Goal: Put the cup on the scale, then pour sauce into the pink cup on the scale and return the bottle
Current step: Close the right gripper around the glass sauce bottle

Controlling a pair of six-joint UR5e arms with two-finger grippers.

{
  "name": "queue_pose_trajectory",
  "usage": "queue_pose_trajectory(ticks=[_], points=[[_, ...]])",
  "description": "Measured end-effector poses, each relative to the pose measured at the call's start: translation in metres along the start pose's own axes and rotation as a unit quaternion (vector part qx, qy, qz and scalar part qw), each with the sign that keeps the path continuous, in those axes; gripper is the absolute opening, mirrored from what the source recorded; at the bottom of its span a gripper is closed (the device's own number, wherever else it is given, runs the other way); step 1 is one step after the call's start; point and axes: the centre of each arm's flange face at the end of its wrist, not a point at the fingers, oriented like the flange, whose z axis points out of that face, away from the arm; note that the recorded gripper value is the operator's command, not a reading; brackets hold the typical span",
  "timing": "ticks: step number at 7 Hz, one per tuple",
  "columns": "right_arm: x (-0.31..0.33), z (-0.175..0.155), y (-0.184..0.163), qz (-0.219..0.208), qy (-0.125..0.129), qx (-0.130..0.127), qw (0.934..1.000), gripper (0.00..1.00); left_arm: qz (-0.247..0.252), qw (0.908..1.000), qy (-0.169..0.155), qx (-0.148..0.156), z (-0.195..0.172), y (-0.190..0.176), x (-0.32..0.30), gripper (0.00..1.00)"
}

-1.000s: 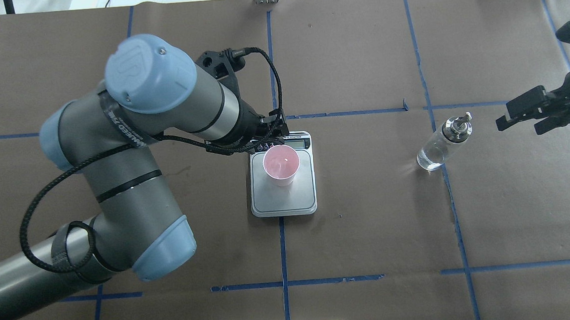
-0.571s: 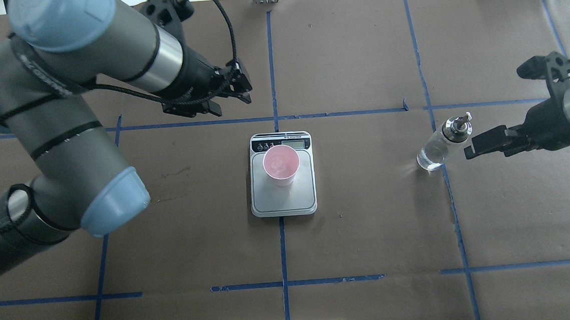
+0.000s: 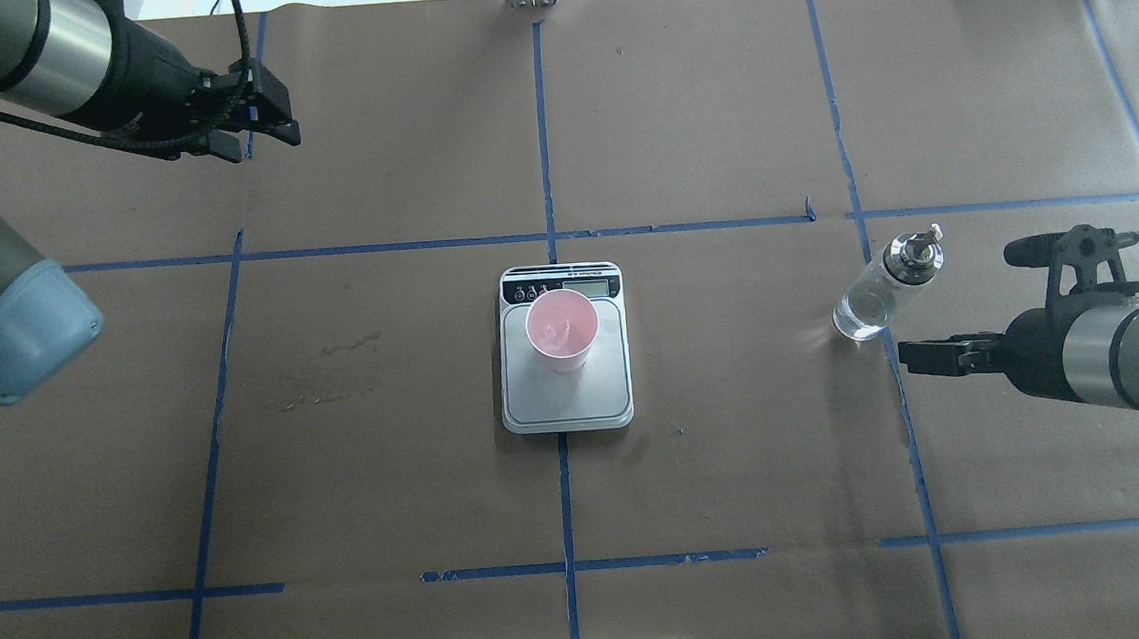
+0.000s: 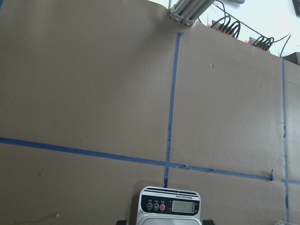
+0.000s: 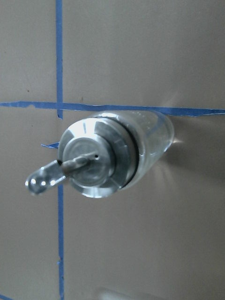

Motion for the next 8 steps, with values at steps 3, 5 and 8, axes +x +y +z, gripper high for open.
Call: queue_pose_trajectory(ticks=[3, 5, 8], points=[[-0.036, 0.024, 0.066, -0.017, 0.033, 0.137, 0.9899, 1.0, 0.079, 0.9942, -0.067, -0.031, 0.028, 0.015, -0.1, 0.7], [-0.038, 0.04, 0.093, -0.035, 0.051, 0.224, 0.9726, 1.0, 0.156, 0.9812, -0.102, -0.051, 0.027, 0.018, -0.167, 0.72], [-0.042, 0.086, 0.113, -0.01, 0.031, 0.29, 0.9565, 0.94, 0.183, 0.9745, -0.116, -0.057, 0.022, 0.015, -0.198, 0.72]])
